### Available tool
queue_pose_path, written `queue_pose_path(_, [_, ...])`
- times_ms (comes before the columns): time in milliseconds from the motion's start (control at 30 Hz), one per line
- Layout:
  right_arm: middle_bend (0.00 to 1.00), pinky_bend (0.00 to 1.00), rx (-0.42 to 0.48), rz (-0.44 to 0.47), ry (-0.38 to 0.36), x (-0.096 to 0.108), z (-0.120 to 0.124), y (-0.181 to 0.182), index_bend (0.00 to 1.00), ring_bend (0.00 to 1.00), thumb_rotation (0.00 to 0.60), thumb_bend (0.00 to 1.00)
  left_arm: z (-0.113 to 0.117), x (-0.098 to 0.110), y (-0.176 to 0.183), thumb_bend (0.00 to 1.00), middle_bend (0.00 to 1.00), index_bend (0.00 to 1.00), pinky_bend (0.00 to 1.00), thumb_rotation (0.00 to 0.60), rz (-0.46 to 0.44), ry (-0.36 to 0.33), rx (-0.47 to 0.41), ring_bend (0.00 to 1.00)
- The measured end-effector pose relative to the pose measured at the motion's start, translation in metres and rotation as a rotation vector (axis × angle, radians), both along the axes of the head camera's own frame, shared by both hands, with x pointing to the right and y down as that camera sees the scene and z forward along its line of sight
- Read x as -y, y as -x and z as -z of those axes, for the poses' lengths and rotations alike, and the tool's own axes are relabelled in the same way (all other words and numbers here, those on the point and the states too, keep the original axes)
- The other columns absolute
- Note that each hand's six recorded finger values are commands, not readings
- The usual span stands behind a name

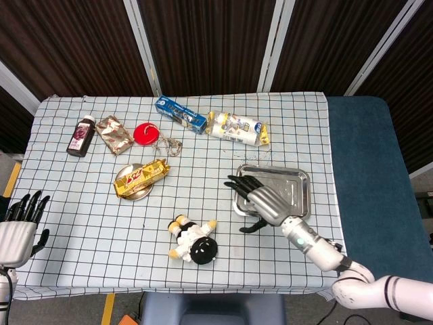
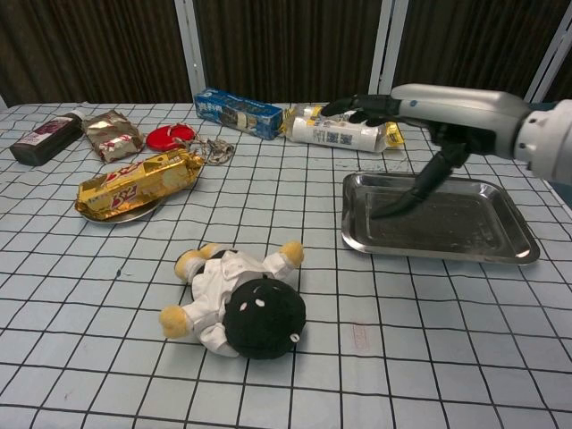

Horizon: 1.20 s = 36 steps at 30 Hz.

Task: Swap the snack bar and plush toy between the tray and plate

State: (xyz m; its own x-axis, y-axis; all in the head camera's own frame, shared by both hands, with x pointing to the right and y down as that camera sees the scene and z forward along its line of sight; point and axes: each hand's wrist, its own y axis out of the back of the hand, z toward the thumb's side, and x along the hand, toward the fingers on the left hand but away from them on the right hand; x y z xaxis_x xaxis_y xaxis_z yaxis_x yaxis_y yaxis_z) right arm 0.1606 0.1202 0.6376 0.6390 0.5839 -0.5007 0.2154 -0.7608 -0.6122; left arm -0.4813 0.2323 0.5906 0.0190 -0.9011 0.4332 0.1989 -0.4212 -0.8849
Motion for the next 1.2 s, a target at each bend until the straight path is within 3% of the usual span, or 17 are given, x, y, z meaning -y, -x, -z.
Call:
queue_pose_path(200, [0.0,0.0,0.047,0.063,0.096,-0.013,-0.022,0.057,0.1,0.0,0.6,0.1,-0.006,-0.004,0.005,0.44,0.0,0.08,0.15,0.6,0.004,0.019,0.005,0.0])
queue_pose_path(433, [0.0,0.0,0.073,0.121,0.24,-0.045,-0.048,0.1,0.11,0.0,0.6,0.1,-0.011,-0.005,0.005,0.44,0.0,0.08,0.14,0.6,0.006,0.037,-0.003,0.0])
queue_pose_path(600, [0.01,0.0,0.044,0.159,0.269,-0.061,-0.061,0.103,0.11,0.0,0.6,0.1,-0.011,-0.004,0.007,0.44,0.0,0.09,0.14,0.6,0.019,0.039,-0.007,0.0])
queue_pose_path(733, [0.07,0.0,0.008,0.194,0.238,-0.067,-0.069,0.102,0.15,0.02,0.6,0.09,-0.012,-0.003,0.01,0.44,0.0,0.09,0.14,0.6,0.038,0.043,-0.008,0.0])
queue_pose_path(867, [0.17,0.04,-0.011,0.2,0.225,-0.072,-0.077,0.102,0.21,0.12,0.6,0.09,-0.012,-0.002,0.011,0.44,0.0,0.1,0.14,0.6,0.05,0.046,-0.015,0.0])
queue_pose_path(967, [0.28,0.14,-0.009,0.189,0.217,-0.074,-0.081,0.104,0.31,0.26,0.6,0.1,-0.012,-0.002,0.01,0.44,0.0,0.1,0.14,0.6,0.045,0.049,-0.017,0.0])
queue_pose_path(1067, [0.43,0.3,0.002,0.171,0.188,-0.073,-0.084,0.105,0.48,0.45,0.6,0.13,-0.012,-0.003,0.009,0.44,0.0,0.11,0.14,0.6,0.047,0.052,-0.023,0.0])
queue_pose_path(1200, [0.6,0.52,0.02,0.143,0.124,-0.069,-0.086,0.106,0.76,0.68,0.6,0.27,-0.013,-0.002,0.009,0.44,0.0,0.11,0.14,0.6,0.05,0.055,-0.027,0.0])
